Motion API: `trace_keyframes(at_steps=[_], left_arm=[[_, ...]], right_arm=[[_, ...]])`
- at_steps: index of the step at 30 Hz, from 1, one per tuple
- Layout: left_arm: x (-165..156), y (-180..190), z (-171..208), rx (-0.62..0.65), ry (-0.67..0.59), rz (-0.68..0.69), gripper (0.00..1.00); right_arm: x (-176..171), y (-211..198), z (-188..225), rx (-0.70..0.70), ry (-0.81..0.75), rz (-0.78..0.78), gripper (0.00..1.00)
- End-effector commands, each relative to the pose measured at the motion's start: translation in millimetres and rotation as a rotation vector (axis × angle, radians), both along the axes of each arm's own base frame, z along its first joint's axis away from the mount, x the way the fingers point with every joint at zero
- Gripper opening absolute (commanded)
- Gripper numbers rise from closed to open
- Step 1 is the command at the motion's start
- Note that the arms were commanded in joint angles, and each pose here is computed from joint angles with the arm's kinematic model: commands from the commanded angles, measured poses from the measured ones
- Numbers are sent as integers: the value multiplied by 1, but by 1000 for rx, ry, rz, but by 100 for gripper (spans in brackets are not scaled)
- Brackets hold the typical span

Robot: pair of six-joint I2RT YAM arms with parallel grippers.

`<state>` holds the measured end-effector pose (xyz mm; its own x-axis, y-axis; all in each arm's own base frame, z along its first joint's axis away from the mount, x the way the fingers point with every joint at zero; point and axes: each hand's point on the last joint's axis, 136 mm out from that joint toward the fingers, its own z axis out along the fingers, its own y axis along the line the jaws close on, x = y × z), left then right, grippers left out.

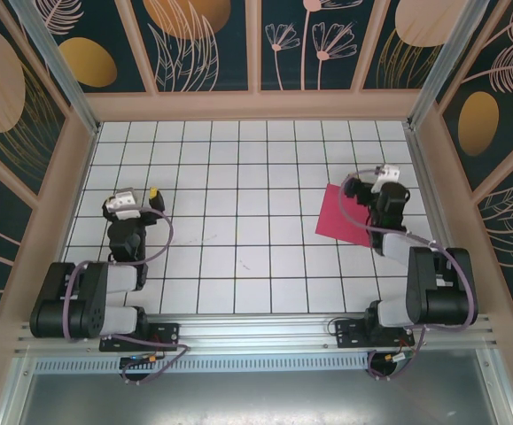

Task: Fold a paper plane with a square sheet of paper (pick it up from the middle)
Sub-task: Rotate the square sheet of paper at the middle-right of the table.

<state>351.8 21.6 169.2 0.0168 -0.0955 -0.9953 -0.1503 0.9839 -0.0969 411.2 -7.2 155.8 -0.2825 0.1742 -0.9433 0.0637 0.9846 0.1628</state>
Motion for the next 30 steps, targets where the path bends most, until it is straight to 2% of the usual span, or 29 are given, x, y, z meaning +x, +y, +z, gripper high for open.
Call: trace_keyframes(at_steps=[1, 2, 4, 8, 10, 13, 17, 19, 22, 30], left_arm=[[3, 22, 13, -106, 24, 122, 98], [1, 29, 18, -157, 22, 169, 99], [-2, 38, 23, -251, 28, 228, 99], [-14, 40, 23, -457, 31, 263, 99], [-14, 21, 30, -496, 11, 141, 98], [-9, -18, 33, -581, 31, -87, 98], [9, -66, 13, -690, 229, -311, 98], [14, -80, -2, -712, 328, -362, 99], [12, -85, -25, -695, 432, -348, 99], [-2, -86, -38, -684, 475, -340, 98]], right_arm=[[-14, -8, -19, 154, 294, -129, 99], [-15, -5, -20, 197, 356, -129, 99], [-18, 20, -25, 278, 452, -12, 99], [-29, 57, -42, 418, 587, 126, 98], [-32, 67, -51, 425, 644, 130, 93], [-33, 87, -61, 350, 698, 149, 93], [-32, 110, -79, 217, 785, 136, 92], [-31, 121, -86, 191, 807, 139, 92], [-31, 139, -95, 209, 836, 174, 88], [-28, 140, -115, 193, 877, 113, 89]])
